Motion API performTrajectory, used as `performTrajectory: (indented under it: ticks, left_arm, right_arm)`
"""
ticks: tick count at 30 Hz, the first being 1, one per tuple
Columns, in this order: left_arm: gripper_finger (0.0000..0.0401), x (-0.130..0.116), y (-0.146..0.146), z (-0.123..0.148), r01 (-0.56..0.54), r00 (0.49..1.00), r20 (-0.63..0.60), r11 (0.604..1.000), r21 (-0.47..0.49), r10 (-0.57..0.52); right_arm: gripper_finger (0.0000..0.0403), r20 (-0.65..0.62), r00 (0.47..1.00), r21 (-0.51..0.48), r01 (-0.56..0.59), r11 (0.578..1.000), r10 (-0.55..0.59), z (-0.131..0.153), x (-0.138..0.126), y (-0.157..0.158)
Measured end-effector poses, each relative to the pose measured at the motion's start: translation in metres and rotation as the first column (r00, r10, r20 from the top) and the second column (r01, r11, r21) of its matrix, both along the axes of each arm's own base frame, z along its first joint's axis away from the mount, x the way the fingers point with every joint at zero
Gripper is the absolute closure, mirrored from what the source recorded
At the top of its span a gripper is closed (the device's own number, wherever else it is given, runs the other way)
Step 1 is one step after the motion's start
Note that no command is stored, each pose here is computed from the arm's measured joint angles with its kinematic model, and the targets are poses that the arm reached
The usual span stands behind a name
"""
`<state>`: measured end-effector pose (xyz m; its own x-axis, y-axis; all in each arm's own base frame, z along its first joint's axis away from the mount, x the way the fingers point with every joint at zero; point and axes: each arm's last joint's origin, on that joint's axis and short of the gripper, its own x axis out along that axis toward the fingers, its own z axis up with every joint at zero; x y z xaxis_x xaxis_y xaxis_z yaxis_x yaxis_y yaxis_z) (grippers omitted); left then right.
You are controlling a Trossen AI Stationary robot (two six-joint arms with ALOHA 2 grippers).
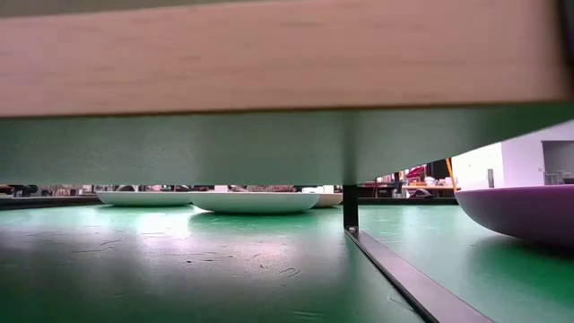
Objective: Place and stack plates onto a shelf
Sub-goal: Stack the top purple plate on top of the green plate on the shelf, then stack the bottom white plate on top of the pink plate on the shelf
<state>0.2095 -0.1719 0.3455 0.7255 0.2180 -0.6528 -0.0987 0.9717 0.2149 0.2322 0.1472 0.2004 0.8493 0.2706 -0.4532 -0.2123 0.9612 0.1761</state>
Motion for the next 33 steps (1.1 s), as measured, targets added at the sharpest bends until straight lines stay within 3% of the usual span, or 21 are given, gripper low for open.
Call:
performTrajectory:
  ticks: [15, 20, 33]
  left_arm:
    - [0.0201, 0.001, 0.001, 0.0, 0.014, 1.0, -0.007, 1.0, 0.023, -0.013]
    - [0.0201, 0.002, 0.002, 0.0, 0.011, 1.0, -0.008, 1.0, 0.024, -0.011]
    - [0.0201, 0.002, 0.003, 0.0, 0.006, 1.0, -0.007, 1.0, 0.021, -0.006]
  right_arm:
    - [0.0403, 0.122, 0.992, 0.079, -0.031, 0.996, 0.021, -0.044, 0.034, 0.023]
    - [0.0403, 0.125, 0.992, 0.065, -0.039, 0.997, 0.031, -0.059, 0.039, 0.026]
    - [0.0403, 0.144, 0.989, 0.086, -0.055, 0.995, 0.042, -0.051, 0.038, 0.026]
